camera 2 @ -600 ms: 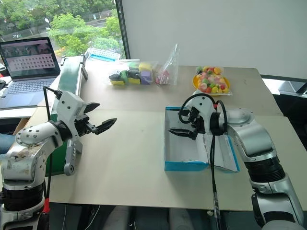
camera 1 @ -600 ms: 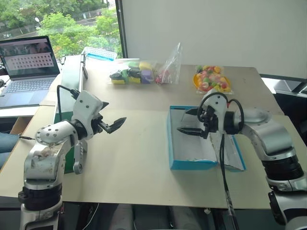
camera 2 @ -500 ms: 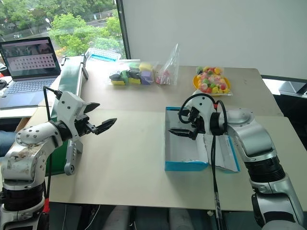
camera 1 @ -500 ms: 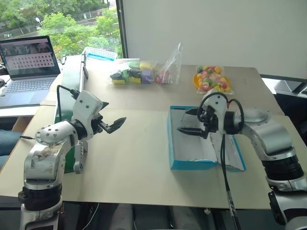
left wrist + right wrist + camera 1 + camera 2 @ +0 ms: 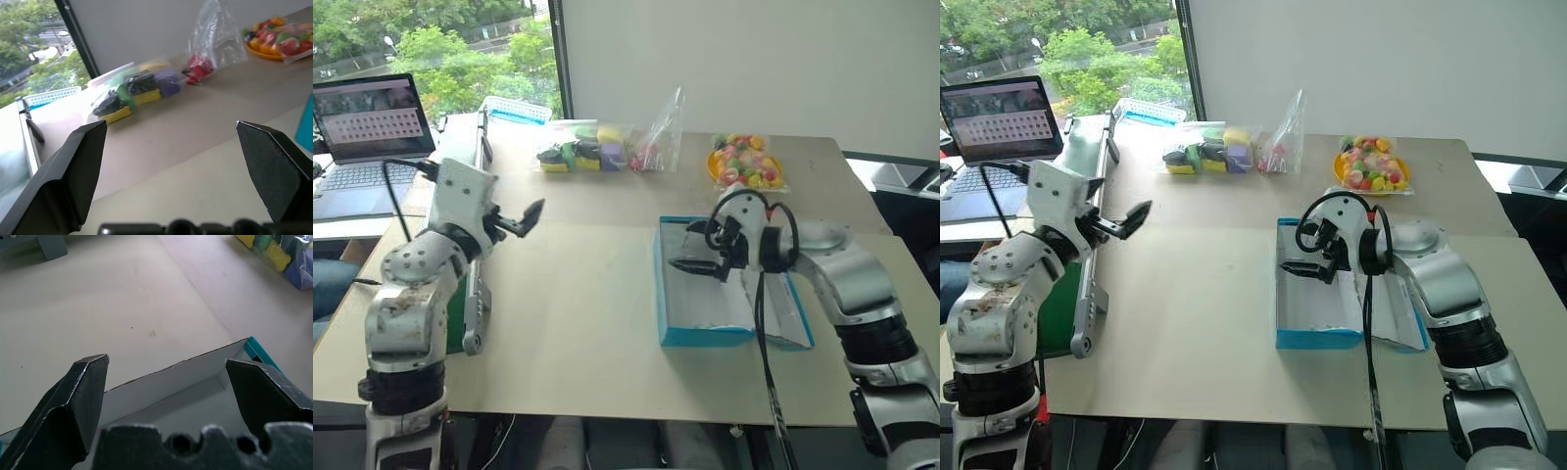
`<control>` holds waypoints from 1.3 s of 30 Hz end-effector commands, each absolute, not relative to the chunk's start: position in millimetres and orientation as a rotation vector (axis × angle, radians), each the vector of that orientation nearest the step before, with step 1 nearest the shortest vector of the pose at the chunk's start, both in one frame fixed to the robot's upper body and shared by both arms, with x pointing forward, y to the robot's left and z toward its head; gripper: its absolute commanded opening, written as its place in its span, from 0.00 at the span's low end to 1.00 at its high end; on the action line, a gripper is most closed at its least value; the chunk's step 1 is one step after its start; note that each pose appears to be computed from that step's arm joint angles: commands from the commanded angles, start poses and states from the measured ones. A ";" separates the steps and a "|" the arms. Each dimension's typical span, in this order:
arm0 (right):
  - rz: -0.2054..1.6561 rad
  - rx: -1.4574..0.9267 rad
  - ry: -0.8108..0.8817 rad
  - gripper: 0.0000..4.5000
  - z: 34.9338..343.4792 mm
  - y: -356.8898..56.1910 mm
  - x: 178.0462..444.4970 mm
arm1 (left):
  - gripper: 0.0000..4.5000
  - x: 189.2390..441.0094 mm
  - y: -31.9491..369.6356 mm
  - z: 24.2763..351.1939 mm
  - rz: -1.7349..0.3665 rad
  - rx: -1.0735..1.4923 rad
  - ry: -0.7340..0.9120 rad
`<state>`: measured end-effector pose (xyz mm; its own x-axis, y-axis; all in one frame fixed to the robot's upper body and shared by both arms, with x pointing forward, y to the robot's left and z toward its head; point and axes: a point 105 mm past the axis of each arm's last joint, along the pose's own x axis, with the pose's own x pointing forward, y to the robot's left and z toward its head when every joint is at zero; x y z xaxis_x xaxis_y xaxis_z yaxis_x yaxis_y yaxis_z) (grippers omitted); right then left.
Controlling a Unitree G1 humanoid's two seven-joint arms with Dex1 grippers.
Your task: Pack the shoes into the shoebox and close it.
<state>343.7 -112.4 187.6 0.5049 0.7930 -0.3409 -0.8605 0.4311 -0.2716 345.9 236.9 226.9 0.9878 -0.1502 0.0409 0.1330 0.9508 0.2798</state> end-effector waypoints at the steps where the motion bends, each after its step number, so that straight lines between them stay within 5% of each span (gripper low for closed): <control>1: 1.052 -0.463 0.090 0.99 203.6 -102.4 347.5 | 1.00 342.9 273.0 240.7 0.023 0.275 -0.074; 19: 1.112 -0.412 0.049 0.99 201.3 -52.0 356.9 | 1.00 355.4 239.4 213.5 0.078 0.161 -0.031; 39: 1.135 -0.410 0.015 0.99 203.3 -37.7 349.8 | 1.00 359.3 318.0 207.7 0.318 0.165 0.019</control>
<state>355.6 -43.4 187.3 0.4386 0.8610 -0.2574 -0.8896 0.3754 -0.2603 361.5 308.8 190.4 0.9533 0.2966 -0.0569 -0.2849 0.9457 0.1567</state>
